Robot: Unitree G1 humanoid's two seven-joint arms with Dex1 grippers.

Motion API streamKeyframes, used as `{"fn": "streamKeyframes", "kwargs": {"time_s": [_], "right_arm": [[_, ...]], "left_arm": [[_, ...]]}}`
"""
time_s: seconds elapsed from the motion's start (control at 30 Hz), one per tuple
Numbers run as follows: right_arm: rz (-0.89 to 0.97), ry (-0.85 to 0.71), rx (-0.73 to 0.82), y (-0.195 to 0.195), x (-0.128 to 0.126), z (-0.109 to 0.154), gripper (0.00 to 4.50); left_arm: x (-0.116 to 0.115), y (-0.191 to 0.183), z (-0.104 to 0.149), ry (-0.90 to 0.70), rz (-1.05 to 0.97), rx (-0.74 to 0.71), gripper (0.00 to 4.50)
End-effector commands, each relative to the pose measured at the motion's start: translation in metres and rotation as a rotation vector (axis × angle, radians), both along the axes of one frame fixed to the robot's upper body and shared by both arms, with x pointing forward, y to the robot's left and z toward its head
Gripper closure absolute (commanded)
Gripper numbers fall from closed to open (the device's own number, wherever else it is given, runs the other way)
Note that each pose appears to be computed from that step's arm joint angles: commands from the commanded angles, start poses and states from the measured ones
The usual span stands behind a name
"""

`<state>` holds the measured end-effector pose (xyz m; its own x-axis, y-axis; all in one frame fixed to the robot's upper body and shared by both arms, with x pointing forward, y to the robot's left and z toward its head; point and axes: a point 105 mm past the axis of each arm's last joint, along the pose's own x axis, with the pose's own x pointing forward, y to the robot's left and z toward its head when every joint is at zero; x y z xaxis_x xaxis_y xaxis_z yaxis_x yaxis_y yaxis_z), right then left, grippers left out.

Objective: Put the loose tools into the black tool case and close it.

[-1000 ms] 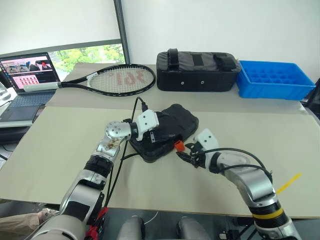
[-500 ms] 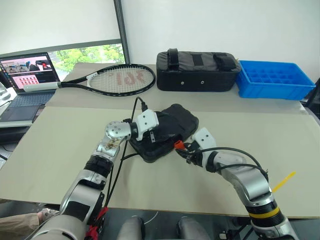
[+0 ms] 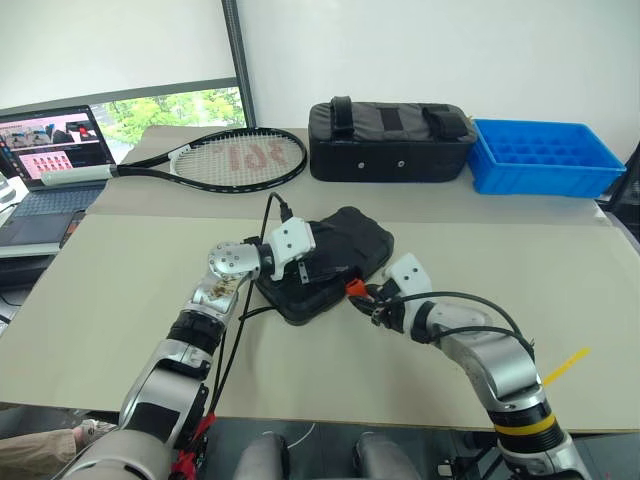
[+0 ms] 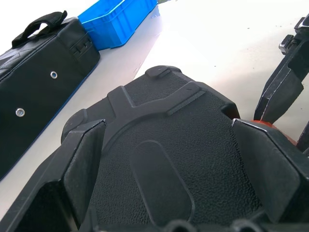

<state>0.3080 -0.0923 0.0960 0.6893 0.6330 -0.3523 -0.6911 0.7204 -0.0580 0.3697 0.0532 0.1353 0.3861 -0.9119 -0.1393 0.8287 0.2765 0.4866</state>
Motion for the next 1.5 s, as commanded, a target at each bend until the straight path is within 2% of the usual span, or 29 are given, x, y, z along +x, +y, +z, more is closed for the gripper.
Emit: {"fn": "streamKeyframes", "kwargs": {"time_s": [0.03, 0.77, 1.13, 1.5], "right_arm": [[0.01, -0.204, 0.092, 0.0, 0.01, 0.048, 3.33], [0.003, -0.27, 0.219, -0.008, 0.014, 0.05, 3.33], [0.012, -0.298, 0.251, -0.015, 0.014, 0.042, 3.33], [0.045, -0.312, 0.199, 0.0, 0.018, 0.037, 3.33]], "left_arm": [[-0.005, 0.003, -0.028, 0.065, 0.001, 0.077, 0.0], [-0.005, 0.004, -0.034, 0.077, -0.003, 0.098, 0.0], [-0.005, 0.005, -0.034, 0.076, -0.004, 0.106, 0.0], [-0.003, 0.007, -0.034, 0.071, 0.001, 0.113, 0.0]]}}
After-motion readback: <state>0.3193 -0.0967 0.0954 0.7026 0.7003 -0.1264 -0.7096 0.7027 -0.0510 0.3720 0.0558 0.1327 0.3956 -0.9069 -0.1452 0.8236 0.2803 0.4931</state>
